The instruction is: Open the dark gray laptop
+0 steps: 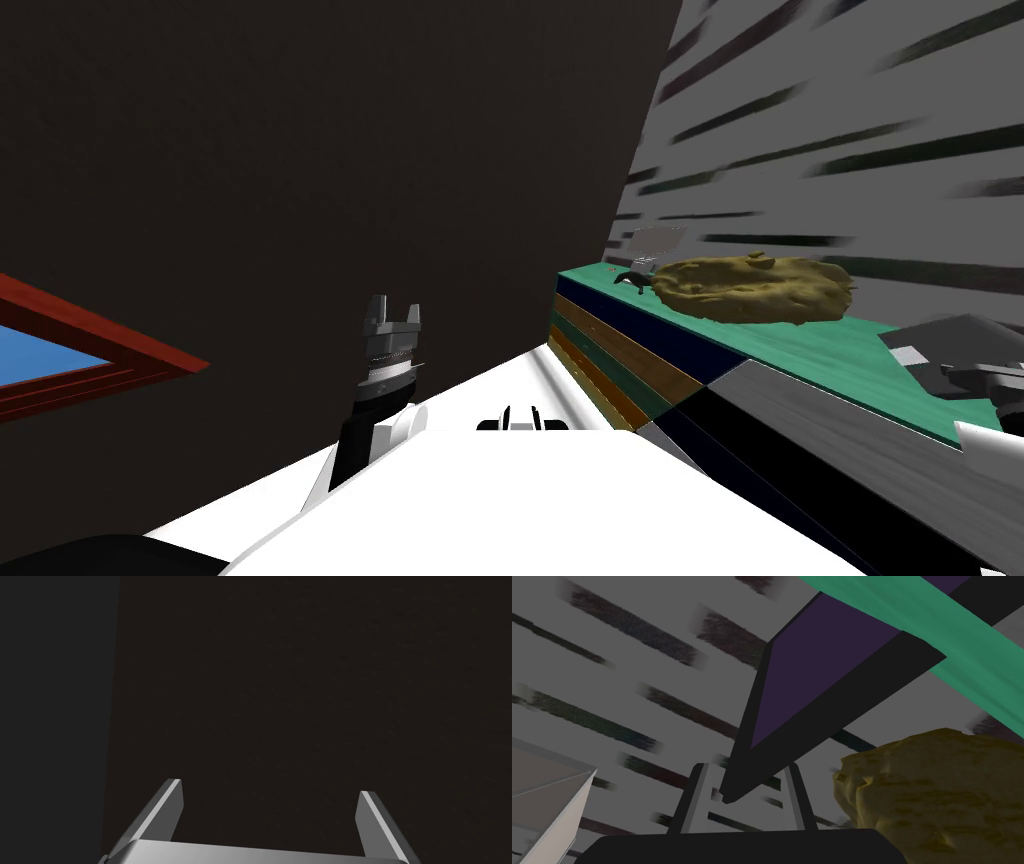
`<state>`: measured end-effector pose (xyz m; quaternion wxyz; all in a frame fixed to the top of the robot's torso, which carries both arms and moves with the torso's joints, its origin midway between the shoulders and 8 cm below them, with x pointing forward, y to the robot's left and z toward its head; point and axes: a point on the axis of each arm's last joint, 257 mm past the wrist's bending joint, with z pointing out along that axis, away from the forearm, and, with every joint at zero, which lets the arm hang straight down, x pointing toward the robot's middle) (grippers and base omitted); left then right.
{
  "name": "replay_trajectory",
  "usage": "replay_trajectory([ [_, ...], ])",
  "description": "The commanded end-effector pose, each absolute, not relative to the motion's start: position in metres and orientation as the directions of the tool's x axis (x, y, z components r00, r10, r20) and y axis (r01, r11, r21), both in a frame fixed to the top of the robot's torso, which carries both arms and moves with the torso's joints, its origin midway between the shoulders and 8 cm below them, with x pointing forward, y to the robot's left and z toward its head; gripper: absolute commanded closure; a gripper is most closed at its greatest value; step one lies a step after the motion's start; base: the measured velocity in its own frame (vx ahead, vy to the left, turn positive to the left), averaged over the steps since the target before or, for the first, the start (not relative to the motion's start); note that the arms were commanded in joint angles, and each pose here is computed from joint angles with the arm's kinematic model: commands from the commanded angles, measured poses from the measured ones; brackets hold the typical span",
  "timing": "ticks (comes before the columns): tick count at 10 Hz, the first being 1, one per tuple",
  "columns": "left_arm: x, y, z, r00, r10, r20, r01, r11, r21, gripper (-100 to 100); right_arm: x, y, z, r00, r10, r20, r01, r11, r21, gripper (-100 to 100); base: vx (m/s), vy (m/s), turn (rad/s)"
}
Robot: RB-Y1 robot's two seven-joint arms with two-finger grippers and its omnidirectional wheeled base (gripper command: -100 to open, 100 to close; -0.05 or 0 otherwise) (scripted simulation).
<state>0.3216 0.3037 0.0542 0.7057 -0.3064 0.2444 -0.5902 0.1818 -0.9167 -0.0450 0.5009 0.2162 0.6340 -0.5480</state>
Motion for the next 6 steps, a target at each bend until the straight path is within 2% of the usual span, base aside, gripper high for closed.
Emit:
replay_trajectory([
  [1, 0.322, 0.304, 0.054, 0.184, -0.983, 0.017, 0.683, 0.116, -0.721, 0, 0.159, -0.932, -0.042, -0.384, -0.255, -0.887, 0.855, 0.263, -0.446, 100, -0.134, -0.005, 0.303],
  [6, 0.322, 0.304, 0.054, 0.184, -0.983, 0.017, 0.683, 0.115, -0.721, 0, 0.106, -0.954, -0.064, -0.33, -0.164, -0.93, 0.915, 0.186, -0.358, 100, -0.157, 0.012, 0.246],
])
